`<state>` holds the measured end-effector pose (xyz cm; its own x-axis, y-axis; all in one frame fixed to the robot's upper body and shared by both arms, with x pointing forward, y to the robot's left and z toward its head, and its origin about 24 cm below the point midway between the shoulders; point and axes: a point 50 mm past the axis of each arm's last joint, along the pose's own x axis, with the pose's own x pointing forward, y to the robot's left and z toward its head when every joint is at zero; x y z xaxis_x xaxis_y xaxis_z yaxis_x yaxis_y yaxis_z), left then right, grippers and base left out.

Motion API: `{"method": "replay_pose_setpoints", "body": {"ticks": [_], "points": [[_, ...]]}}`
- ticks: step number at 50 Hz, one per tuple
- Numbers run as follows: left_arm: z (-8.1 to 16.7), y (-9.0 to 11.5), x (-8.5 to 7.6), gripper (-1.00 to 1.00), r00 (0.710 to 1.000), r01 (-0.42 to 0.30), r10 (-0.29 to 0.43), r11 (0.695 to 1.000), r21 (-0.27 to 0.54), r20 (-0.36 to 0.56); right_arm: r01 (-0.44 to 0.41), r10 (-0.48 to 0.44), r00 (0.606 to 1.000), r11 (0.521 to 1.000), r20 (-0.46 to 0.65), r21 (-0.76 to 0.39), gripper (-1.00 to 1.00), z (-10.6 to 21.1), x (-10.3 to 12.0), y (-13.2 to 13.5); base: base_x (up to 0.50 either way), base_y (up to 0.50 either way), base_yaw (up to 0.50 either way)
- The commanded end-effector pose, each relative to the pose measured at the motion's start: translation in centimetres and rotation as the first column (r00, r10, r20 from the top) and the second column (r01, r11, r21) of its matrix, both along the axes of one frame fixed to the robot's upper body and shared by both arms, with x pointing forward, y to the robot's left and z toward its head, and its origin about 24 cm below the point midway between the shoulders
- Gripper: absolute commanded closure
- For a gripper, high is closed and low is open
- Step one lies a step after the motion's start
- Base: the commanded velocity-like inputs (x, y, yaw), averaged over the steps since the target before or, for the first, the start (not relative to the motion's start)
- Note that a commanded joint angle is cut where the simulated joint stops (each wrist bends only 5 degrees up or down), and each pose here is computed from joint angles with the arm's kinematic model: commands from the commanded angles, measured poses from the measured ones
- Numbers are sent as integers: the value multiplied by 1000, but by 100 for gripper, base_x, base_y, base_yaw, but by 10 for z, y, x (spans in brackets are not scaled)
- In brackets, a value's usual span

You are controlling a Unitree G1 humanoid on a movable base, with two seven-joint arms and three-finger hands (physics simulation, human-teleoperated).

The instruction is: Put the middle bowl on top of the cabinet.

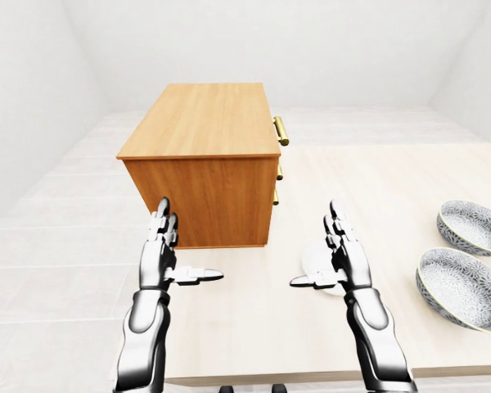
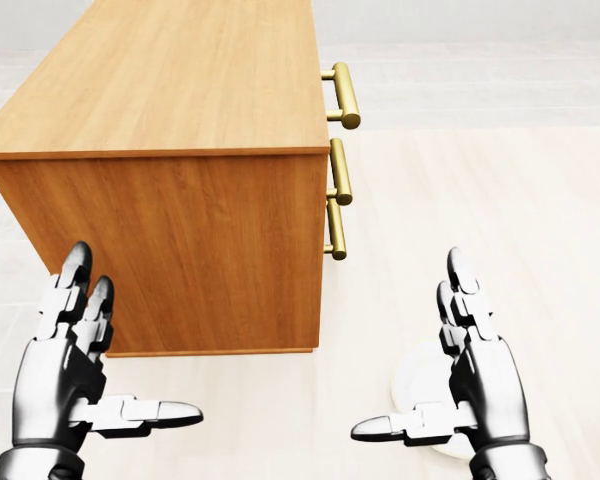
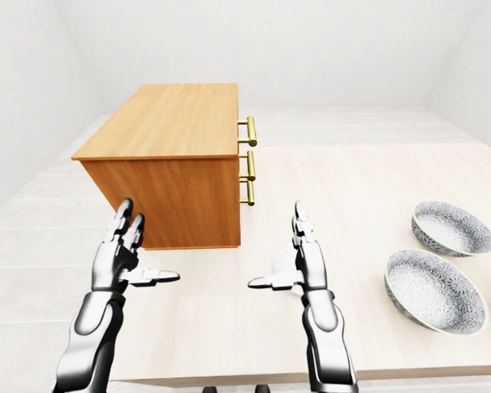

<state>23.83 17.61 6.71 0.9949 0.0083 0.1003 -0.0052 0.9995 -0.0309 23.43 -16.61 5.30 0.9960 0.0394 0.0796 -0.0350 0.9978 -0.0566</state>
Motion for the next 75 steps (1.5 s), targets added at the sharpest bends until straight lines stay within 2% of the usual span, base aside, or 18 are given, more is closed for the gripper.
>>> {"method": "replay_pose_setpoints", "body": {"ticks": [1, 10, 13, 17, 21, 22, 27, 28, 38, 40, 44, 48, 60, 62, 66, 73, 75], "points": [[4, 3, 0, -100, 1000, 1, -1, 1000, -3, 20, 73, -71, 997, 996, 26, -60, -100, 4, -8, -13, 0, 0, 0], [4, 4, 2, -100, 1000, 2, -2, 1000, -12, 21, 206, -198, 978, 964, 68, -170, -100, 12, -18, -39, 0, 0, 0], [3, 4, 3, -100, 1000, 5, -5, 1000, -11, 22, 219, -208, 975, 954, 73, -206, -100, 13, -22, -43, 0, 0, 0], [3, 5, 4, -100, 1000, 6, -6, 1000, -12, 22, 274, -267, 961, 900, 70, -338, -100, 9, -23, -50, 0, 0, 0], [1, 6, 5, -100, 1000, 8, -8, 1000, -12, 20, 286, -278, 957, 877, 76, -385, -100, 15, -26, -56, 0, 0, 0], [0, 6, 6, -100, 1000, 6, -6, 1000, -12, 21, 304, -296, 951, 853, 86, -425, -100, 15, -28, -59, 0, 0, 0], [0, 9, 6, -100, 1000, -1, 2, 1000, -12, 26, 335, -339, 937, 803, 84, -493, -100, 14, -31, -68, 0, 0, 0], [0, 10, 6, -100, 1000, -3, 3, 1000, -13, 26, 350, -359, 929, 780, 88, -519, -100, 14, -32, -72, 0, 0, 0], [-3, 12, 11, -100, 1000, -5, 6, 1000, -18, 26, 385, -415, 905, 706, 93, -595, -100, 19, -38, -85, 0, 0, 0], [-6, 12, 14, -100, 1000, -4, 4, 1000, -16, 23, 402, -440, 892, 667, 103, -627, -100, 23, -41, -88, 1, 0, 0], [-10, 11, 20, -100, 1000, -2, 2, 1000, -17, 12, 402, -457, 884, 627, 104, -667, -100, 21, -41, -91, 0, 0, 0], [-9, 10, 21, -100, 1000, 3, -2, 1000, -18, 15, 426, -488, 863, 561, 132, -710, -100, 21, -43, -97, 1, 0, 0], [-5, 10, 20, -100, 1000, 3, -3, 1000, -13, 26, 449, -528, 834, 479, 161, -755, -100, 29, -53, -109, 1, 0, 0], [-4, 11, 19, -100, 1000, 2, -2, 1000, -13, 27, 465, -538, 820, 428, 195, -775, -100, 34, -55, -111, 0, 0, 0], [-3, 10, 20, -100, 1000, 0, 1, 1000, -15, 30, 451, -549, 812, 375, 197, -810, -100, 40, -58, -116, 1, 0, 0], [-3, 10, 20, -100, 1000, 1, -1, 1000, -14, 31, 412, -566, 809, 353, 159, -840, -100, 35, -63, -119, 0, 0, 0], [-4, 9, 20, -100, 1000, 1, -1, 1000, -13, 31, 435, -578, 789, 289, 208, -853, -100, 36, -62, -123, 1, 0, -1]]}}
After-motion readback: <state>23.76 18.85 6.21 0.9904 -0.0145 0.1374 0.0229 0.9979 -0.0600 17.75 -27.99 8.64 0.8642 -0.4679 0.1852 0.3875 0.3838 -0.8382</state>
